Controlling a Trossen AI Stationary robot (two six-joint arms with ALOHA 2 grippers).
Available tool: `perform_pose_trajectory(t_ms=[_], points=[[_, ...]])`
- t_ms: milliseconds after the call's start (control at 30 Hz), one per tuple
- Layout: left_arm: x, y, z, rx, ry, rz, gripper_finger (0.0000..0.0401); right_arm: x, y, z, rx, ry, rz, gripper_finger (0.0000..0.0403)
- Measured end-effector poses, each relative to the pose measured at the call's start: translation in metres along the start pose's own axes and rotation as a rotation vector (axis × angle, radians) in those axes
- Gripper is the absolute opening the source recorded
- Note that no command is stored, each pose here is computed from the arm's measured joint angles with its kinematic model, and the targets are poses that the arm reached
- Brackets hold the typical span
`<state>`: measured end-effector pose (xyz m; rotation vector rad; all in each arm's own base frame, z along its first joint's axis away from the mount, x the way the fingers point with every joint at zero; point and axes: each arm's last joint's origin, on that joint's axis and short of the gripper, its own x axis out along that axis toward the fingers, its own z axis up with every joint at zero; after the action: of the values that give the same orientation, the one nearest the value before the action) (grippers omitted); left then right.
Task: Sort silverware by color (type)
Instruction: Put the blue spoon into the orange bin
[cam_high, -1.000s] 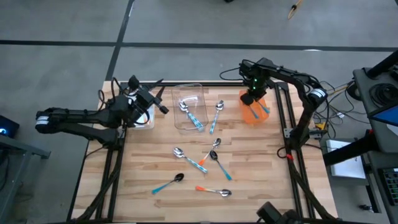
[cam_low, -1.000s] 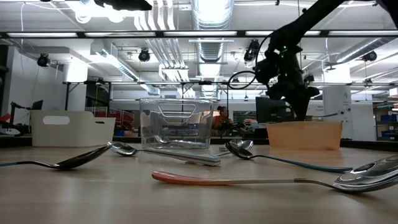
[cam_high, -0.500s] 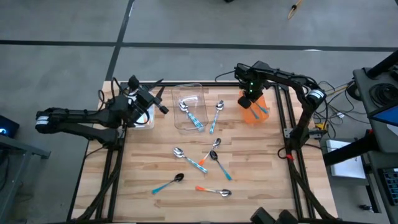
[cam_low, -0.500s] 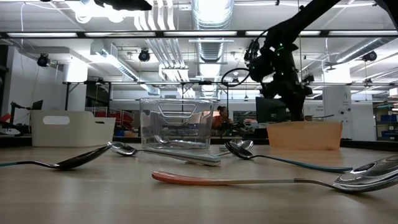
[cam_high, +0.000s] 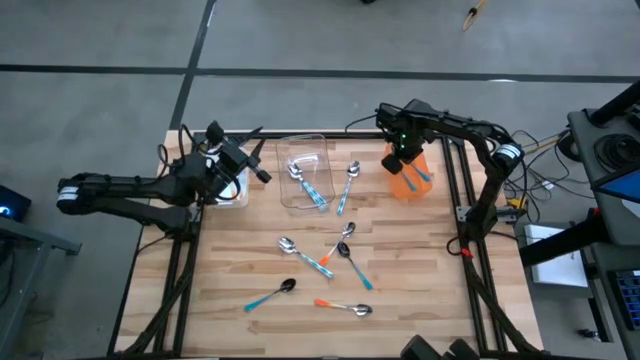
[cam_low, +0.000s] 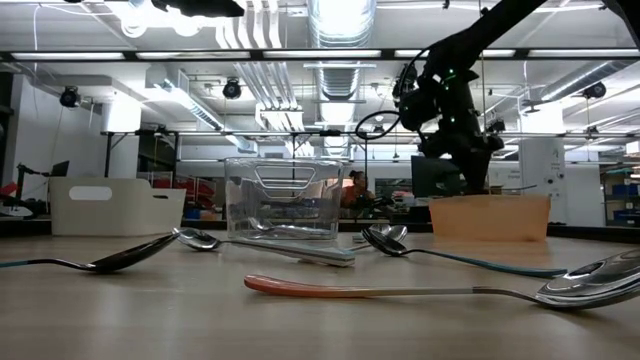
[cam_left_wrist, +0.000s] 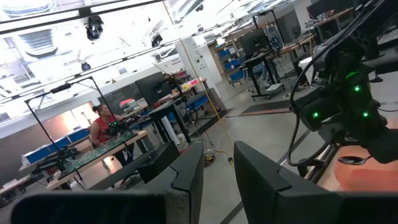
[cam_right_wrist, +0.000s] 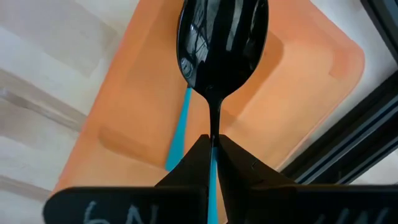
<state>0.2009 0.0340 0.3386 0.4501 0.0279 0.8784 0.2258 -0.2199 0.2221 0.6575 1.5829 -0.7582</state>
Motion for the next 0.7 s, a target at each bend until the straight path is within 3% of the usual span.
perform_pose_trajectory(t_ms=[700], points=[[0.0,0.0,0.0,0.0,0.0,0.0,0.0071,0.015,0.003,0.001,0.0,-0.03,0.041,0.0009]])
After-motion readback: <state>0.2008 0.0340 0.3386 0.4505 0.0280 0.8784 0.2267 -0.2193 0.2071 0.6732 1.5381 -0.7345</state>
